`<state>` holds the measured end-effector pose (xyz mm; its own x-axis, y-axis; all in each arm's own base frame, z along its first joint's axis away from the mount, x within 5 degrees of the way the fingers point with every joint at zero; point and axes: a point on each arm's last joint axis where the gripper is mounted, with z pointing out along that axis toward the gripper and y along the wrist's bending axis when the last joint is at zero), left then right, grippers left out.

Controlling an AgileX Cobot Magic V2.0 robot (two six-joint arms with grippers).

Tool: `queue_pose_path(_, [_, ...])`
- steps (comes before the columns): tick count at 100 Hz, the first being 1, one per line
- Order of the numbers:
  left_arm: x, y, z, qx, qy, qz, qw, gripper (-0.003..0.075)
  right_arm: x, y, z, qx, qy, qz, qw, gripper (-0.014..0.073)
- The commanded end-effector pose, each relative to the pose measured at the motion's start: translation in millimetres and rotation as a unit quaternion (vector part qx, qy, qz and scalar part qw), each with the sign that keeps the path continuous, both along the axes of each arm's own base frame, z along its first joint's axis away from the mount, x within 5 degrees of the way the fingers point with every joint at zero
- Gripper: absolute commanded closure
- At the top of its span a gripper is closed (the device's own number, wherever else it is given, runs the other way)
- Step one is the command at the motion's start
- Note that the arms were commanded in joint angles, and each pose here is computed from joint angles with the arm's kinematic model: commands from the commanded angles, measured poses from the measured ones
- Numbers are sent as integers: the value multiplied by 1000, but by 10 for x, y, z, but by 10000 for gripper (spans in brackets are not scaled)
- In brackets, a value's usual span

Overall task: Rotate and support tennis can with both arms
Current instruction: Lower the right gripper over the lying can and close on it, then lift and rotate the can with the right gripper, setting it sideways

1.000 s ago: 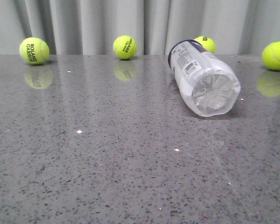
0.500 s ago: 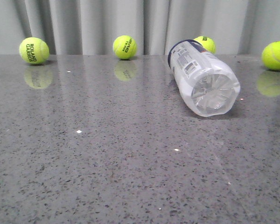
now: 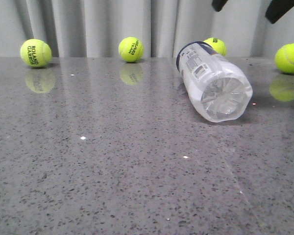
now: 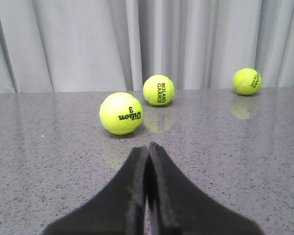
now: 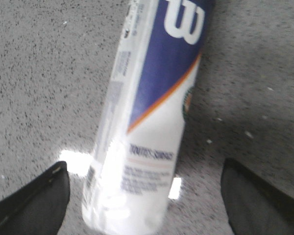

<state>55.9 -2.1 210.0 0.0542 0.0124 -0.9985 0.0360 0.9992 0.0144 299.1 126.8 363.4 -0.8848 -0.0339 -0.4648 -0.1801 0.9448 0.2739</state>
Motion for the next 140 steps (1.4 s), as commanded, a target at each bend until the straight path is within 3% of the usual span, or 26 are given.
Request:
queue_pose_path(1, [-11,6,-60,-8,-33,3,999,740,87,79,139,27,-20,-14,999,-29])
queue_pose_path(36, [-11,6,-60,-8,-33,3,999,740,527,255,-166,37,34,-56,997,-29])
queue_pose_path(66, [-11,6,-60,-8,-33,3,999,740,710,325,-475,25,66,-62,996,-29])
queue_pose_path(92, [-11,6,-60,-8,-33,3,999,740,747,339,-562,20,76,-62,995,-25])
queue_pose_path(99, [-11,6,-60,-8,-33,3,999,740,747,339,-562,20,76,-62,995,10])
queue_pose_path(123, [-11,6,-60,-8,-33,3,999,740,747,339,-561,19,74,-58,995,257])
queue_pose_path(140, [-11,6,-60,-8,-33,3,999,740,749,365,-431,-9,38,17,999,277])
